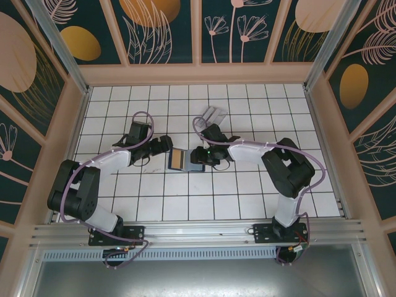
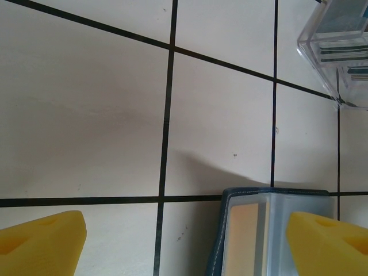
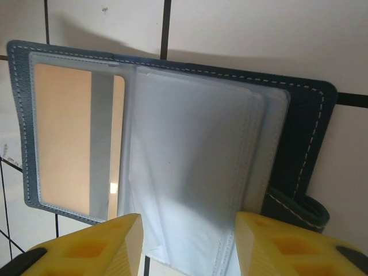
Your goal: Put the credit cards into the card holder
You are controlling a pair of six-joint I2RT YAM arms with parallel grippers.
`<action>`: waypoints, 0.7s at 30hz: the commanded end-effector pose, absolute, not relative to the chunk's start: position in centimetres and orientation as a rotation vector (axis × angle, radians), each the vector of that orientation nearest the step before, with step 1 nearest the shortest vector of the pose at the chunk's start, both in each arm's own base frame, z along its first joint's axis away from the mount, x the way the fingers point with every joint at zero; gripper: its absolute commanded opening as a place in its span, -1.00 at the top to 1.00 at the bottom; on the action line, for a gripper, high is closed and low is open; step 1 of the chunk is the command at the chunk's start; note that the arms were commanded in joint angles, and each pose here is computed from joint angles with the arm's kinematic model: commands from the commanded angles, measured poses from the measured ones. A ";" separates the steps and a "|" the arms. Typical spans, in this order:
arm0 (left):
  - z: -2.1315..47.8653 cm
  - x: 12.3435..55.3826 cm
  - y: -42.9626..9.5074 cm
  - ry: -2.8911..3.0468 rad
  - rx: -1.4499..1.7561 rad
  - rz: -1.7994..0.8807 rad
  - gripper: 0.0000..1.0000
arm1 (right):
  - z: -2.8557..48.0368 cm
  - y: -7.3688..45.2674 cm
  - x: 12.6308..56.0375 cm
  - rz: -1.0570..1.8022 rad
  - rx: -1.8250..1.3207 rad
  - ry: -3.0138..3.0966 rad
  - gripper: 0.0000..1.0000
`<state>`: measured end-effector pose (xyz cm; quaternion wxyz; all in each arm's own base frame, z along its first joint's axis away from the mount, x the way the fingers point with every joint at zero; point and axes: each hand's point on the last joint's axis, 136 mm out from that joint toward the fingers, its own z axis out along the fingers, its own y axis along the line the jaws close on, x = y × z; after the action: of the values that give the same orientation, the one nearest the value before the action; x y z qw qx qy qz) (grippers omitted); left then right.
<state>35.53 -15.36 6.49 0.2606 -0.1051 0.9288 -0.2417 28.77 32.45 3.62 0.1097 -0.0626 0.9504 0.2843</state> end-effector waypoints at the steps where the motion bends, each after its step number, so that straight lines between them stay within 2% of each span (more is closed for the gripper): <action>1: 6.6 35.8 -15.4 2.505 -0.265 -0.650 -0.80 | 3.7 33.4 29.1 0.868 -0.188 2.798 0.11; 11: 6.6 35.8 -15.3 2.479 -0.313 -0.670 -0.78 | 3.6 34.0 29.1 0.879 -0.209 2.804 0.44; 21: 5.8 35.7 -15.6 2.496 -0.311 -0.688 -0.77 | 3.6 34.4 29.3 0.872 -0.215 2.809 0.67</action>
<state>35.75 -15.33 6.35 0.2686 -0.1117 0.9248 -0.2453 29.39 33.48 3.38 0.1035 -0.0657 0.9492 0.2897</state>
